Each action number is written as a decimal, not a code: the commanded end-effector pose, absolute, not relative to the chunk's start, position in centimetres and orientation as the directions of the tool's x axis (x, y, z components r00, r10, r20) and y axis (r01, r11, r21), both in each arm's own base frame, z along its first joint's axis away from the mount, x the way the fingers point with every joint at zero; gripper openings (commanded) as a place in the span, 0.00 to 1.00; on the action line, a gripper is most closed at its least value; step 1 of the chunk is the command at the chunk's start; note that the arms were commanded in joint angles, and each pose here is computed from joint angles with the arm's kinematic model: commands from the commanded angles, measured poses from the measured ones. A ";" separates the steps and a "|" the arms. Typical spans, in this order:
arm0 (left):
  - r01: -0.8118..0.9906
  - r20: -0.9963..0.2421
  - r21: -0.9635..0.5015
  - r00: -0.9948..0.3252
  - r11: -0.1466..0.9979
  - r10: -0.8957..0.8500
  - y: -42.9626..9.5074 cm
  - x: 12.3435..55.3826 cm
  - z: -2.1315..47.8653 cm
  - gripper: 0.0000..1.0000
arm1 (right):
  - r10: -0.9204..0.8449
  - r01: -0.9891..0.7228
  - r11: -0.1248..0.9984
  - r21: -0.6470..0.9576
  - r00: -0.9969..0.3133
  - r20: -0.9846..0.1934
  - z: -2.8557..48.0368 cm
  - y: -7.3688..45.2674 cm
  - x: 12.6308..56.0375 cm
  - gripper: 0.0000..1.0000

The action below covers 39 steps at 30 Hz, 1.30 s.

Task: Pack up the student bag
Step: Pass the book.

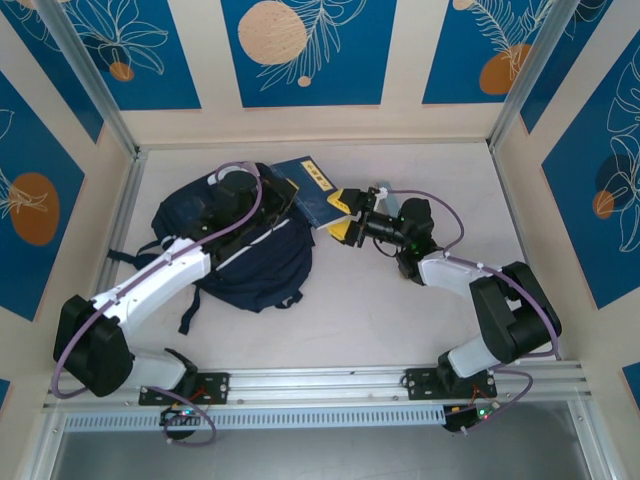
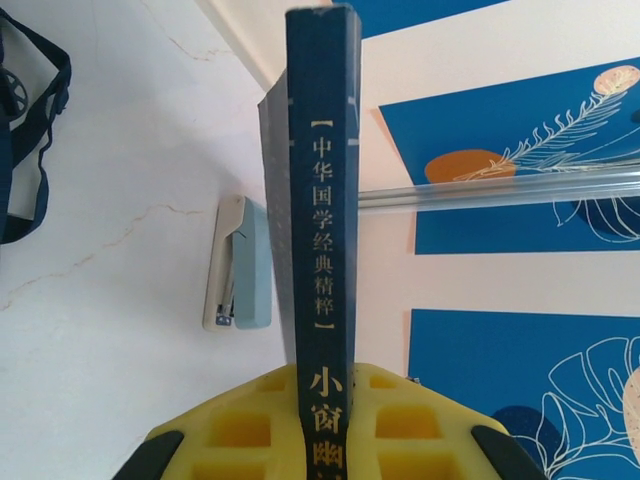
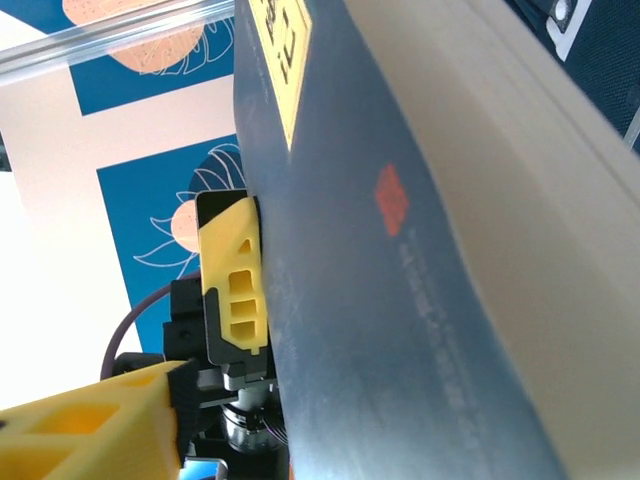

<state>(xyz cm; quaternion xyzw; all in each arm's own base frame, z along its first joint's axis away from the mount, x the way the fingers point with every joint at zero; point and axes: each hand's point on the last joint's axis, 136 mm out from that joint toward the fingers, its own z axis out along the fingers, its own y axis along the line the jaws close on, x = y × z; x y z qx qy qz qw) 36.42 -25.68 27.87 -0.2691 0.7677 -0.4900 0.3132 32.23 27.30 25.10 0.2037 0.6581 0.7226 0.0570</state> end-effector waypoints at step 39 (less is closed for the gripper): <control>0.458 -0.225 0.114 -0.852 0.882 0.472 -15.8 30.6 12.2 0.73 | 0.484 0.091 0.485 0.870 -0.856 -0.180 21.3 17.8 29.8 0.00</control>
